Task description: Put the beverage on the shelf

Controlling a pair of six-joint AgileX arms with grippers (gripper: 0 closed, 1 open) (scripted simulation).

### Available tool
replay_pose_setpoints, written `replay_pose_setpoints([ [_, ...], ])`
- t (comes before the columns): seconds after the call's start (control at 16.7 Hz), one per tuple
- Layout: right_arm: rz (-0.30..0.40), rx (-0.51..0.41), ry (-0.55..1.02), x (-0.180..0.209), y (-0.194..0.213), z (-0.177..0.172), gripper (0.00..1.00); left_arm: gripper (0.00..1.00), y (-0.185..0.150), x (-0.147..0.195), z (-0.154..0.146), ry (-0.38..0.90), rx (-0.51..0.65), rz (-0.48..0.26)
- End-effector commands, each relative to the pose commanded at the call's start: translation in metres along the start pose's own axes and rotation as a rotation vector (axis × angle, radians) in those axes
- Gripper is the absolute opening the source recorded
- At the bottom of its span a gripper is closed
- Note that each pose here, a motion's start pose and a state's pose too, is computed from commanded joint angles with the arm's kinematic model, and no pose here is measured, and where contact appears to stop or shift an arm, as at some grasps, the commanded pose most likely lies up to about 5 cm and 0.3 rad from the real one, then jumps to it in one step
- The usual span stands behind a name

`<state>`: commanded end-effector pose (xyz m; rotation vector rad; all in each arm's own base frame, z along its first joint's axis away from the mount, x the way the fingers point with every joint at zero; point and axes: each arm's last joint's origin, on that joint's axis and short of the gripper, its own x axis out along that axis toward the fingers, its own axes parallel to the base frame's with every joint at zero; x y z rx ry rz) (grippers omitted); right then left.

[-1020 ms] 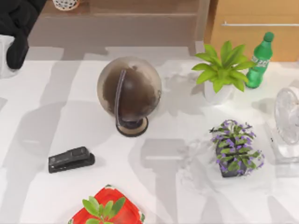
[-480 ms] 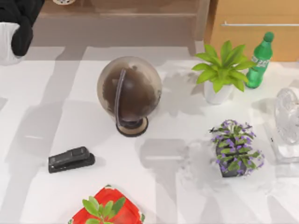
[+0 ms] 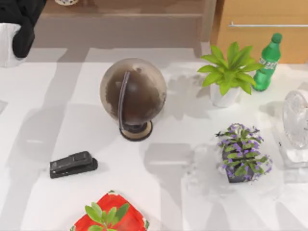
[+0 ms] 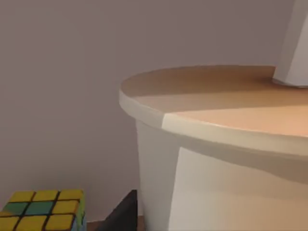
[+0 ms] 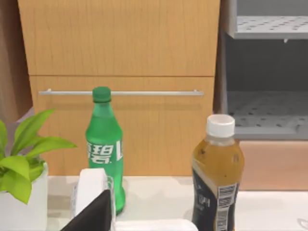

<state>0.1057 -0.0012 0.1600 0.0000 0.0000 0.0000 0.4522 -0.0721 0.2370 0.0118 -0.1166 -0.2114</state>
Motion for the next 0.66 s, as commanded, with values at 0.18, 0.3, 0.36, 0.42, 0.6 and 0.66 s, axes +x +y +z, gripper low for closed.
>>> replay_pose_setpoints([
  [0.18,0.000,0.000,0.000,0.0000,0.0000,0.0000,1.00,0.83,0.0000,0.0000,0.0000,0.000,0.000,0.000],
  [0.3,0.000,0.000,0.000,0.0000,0.0000,0.0000,1.00,0.98,0.0000,0.0000,0.0000,0.000,0.000,0.000],
  [0.36,0.000,0.000,0.000,0.0000,0.0000,0.0000,1.00,1.00,0.0000,0.0000,0.0000,0.000,0.000,0.000],
  [0.42,0.000,0.000,0.000,0.0000,0.0000,0.0000,1.00,1.00,0.0000,0.0000,0.0000,0.000,0.000,0.000],
  [0.6,0.000,0.000,0.000,0.0000,0.0000,0.0000,1.00,1.00,0.0000,0.0000,0.0000,0.000,0.000,0.000],
  [0.66,0.000,0.000,0.000,0.0000,0.0000,0.0000,1.00,1.00,0.0000,0.0000,0.0000,0.000,0.000,0.000],
])
